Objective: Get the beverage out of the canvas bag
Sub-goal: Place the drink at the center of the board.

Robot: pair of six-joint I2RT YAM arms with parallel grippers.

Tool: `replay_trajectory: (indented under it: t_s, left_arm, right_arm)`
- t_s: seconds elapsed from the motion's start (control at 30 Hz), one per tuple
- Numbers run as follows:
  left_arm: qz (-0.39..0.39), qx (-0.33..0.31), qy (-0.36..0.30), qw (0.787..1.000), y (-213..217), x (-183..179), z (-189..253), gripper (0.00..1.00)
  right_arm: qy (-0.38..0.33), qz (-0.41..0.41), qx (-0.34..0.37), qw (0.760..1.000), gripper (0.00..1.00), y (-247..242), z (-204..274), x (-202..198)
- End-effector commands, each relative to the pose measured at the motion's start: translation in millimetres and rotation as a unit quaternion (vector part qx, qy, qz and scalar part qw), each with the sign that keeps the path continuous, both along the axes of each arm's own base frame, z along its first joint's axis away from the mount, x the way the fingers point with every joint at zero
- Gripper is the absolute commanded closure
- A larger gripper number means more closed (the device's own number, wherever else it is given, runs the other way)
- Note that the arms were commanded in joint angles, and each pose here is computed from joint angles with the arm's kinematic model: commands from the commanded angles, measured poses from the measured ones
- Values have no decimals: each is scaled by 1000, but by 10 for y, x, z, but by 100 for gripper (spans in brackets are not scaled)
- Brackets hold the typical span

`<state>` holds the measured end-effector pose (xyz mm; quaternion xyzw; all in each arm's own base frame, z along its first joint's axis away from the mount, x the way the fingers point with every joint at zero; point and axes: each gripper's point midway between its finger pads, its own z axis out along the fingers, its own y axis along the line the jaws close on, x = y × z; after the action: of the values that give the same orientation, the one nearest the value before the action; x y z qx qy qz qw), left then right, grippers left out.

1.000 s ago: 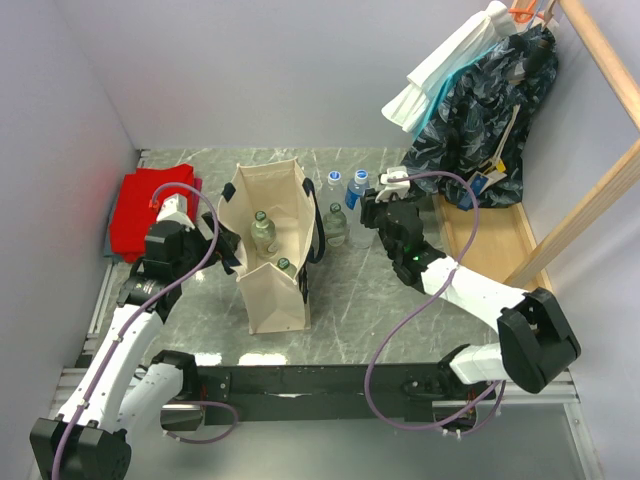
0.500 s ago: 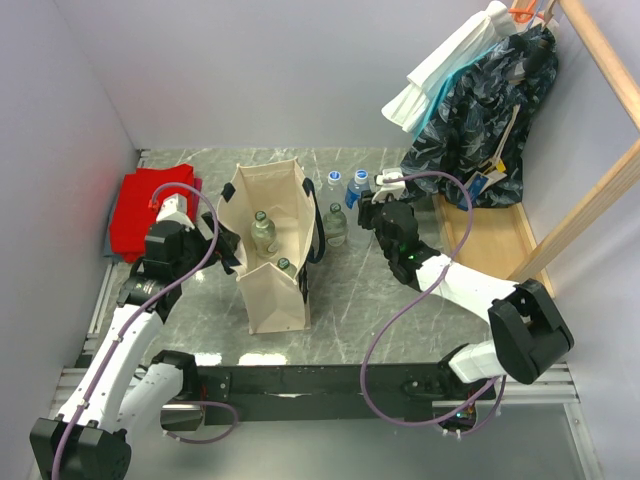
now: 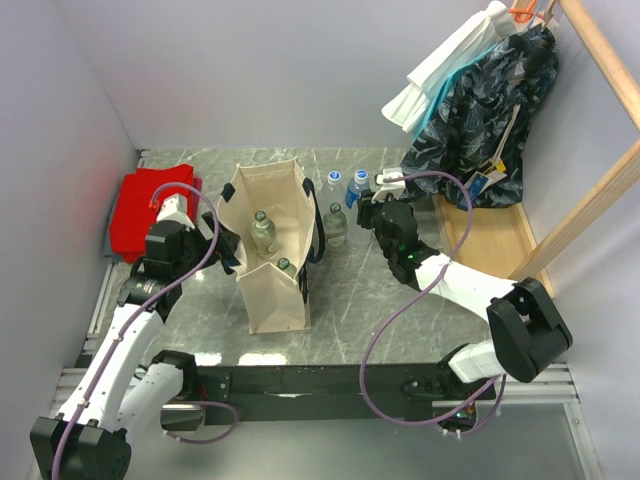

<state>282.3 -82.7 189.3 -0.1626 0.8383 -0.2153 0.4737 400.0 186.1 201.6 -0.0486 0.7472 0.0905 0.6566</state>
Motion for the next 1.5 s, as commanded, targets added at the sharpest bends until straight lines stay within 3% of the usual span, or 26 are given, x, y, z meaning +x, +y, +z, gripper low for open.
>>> replay_trajectory:
  t_s: [0.0,0.07,0.1,0.17,0.23,0.47,0.63,1.17,1.47]
  left_arm:
    - [4,13,-13,1000,32,45,99,1]
    - [5,13,-13,1000,36,46,99,1]
    - [4,13,-13,1000,32,46,95,0]
    - [5,14,-12,1000,35,44,92,1]
    - [5,15,-12,1000,35,44,95,0]
    - [3,14,-13,1000,30,44,99,1]
    - [4,13,-15,1000,34,49,109,0]
    - [6,11,-17,1000,36,39,122,0]
    - [9,13,-24,1000,56,27,173,1]
  right_arm:
    - [-87,-15,74,993,98,34,700,131]
    - [-85,-12,74,993,89,39,695,123]
    - [-85,-14,75,994,80,30,698,125]
    - [-83,-14,74,994,76,31,705,126]
    - [-84,-12,76,993,62,36,725,116]
    - [-87,-8,76,993,51,29,815,83]
    - [-101,-16,75,992,34,-39,955,44]
    - [-121,-14,58,991,25,-152,1494,-128]
    - [-104,44,45,993,20,39,1754,-189]
